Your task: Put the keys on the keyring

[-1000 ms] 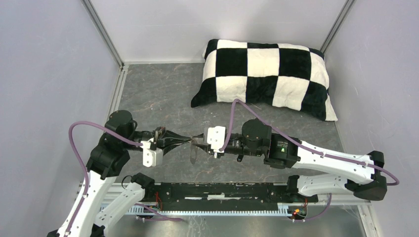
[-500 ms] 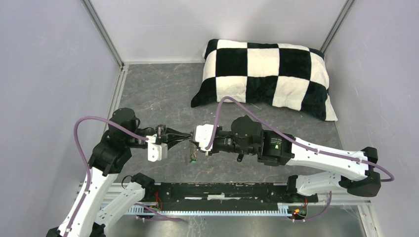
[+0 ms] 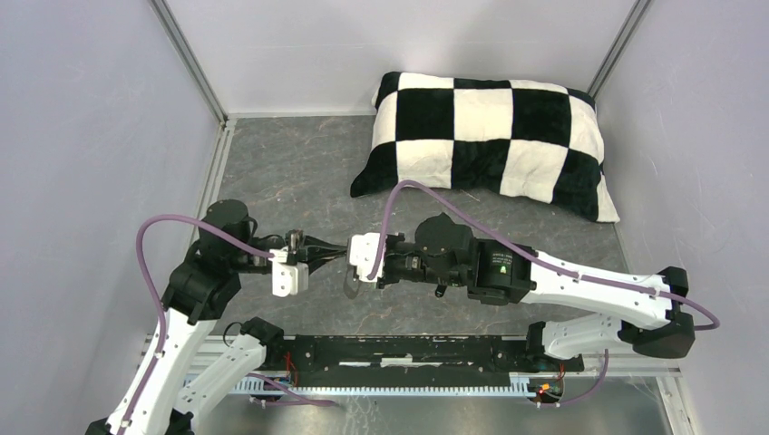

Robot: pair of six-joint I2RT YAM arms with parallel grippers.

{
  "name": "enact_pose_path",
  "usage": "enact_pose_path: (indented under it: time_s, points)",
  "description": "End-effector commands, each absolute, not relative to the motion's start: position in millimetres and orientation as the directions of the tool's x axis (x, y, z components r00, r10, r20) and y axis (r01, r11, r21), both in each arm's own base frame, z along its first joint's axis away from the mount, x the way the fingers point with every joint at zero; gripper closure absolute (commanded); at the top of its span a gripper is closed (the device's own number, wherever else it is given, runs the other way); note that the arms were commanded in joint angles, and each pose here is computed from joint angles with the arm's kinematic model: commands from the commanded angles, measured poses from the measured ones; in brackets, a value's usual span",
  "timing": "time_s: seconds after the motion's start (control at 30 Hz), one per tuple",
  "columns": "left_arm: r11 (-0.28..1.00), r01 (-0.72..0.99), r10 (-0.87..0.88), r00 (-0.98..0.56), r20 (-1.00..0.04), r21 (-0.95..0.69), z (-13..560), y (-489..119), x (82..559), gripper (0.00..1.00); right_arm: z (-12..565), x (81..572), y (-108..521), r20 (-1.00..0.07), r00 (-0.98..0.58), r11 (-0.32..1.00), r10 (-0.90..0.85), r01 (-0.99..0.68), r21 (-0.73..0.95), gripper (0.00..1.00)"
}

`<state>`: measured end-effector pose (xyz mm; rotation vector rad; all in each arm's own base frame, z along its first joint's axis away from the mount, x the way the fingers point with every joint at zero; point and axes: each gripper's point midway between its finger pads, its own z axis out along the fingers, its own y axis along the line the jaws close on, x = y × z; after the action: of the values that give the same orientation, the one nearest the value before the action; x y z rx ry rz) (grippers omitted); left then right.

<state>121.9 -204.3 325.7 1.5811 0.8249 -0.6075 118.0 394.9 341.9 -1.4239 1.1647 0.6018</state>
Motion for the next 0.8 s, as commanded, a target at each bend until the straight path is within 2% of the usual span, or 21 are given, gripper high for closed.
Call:
enact_pose_path:
  time_s: [0.0, 0.1, 0.23, 0.47, 0.77]
  points:
    - [-0.073, 0.782, 0.117, 0.623, -0.774, 0.619, 336, -205, 108, 0.88, 364, 120, 387, -0.896, 0.387, 0.213, -0.219, -0.877, -0.430, 0.99]
    - [-0.076, 0.809, 0.102, 0.587, -0.803, 0.582, 338, -204, 99, 0.68, 367, 114, 378, -0.924, 0.371, 0.255, -0.097, -0.888, -0.383, 0.99]
    - [-0.084, 0.852, 0.097, 0.524, -0.846, 0.517, 337, -203, 89, 0.60, 381, 102, 367, -0.930, 0.354, 0.283, 0.101, -0.906, -0.314, 0.99]
    - [-0.103, 0.906, 0.081, 0.418, -0.905, 0.410, 340, -205, 81, 0.59, 387, 85, 368, -0.915, 0.317, 0.219, 0.250, -0.939, -0.266, 0.99]
    - [-0.058, 0.922, 0.094, 0.386, -0.918, 0.382, 343, -205, 87, 0.72, 391, 78, 372, -0.905, 0.286, 0.189, 0.315, -0.953, -0.235, 0.99]
